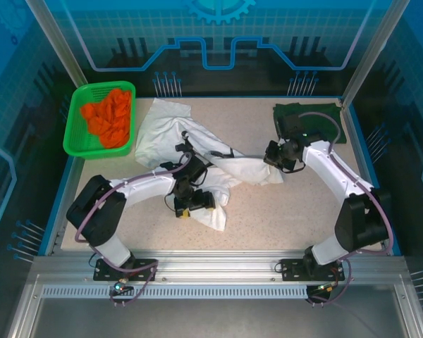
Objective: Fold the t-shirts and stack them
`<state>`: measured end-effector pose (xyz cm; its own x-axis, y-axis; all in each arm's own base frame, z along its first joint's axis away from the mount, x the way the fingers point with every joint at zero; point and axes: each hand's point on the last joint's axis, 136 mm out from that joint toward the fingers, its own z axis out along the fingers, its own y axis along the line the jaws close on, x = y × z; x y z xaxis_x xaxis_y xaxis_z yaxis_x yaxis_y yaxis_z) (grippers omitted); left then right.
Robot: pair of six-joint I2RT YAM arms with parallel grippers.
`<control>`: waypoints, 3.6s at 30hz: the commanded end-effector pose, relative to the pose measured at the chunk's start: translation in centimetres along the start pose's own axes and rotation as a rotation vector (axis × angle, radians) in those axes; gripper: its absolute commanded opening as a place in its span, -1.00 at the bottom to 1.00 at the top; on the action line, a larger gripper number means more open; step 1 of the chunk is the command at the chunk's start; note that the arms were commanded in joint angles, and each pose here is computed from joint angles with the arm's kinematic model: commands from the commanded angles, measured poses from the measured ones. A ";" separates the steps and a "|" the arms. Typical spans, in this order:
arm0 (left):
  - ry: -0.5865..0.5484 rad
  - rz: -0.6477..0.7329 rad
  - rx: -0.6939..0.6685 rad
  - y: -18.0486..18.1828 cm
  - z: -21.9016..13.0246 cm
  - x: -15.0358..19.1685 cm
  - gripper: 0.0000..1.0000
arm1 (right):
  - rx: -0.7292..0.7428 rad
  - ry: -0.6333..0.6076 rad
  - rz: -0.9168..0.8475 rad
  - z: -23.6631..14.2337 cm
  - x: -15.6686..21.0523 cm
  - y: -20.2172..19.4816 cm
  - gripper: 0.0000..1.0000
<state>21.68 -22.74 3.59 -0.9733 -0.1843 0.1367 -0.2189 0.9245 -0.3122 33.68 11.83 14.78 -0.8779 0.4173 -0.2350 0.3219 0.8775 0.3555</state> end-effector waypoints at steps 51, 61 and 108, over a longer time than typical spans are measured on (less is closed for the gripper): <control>-0.317 0.027 0.048 4.3 -12.9 -2.8 -1.00 | -0.078 0.291 0.012 10.6 8.5 2.0 -1.00; -0.549 0.133 0.110 1.3 -21.1 -4.5 -1.00 | -0.169 0.092 0.019 1.6 0.7 2.9 -1.00; -0.788 0.004 0.031 5.8 -27.0 -2.2 -1.00 | 0.074 0.111 -0.014 1.6 1.6 1.7 -0.93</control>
<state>25.88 -9.75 28.49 -0.7179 -0.3981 -0.5711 -0.1669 0.8948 -0.4141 35.76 17.54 17.51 -0.8924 0.3831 -0.2385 0.2494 0.8591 0.4469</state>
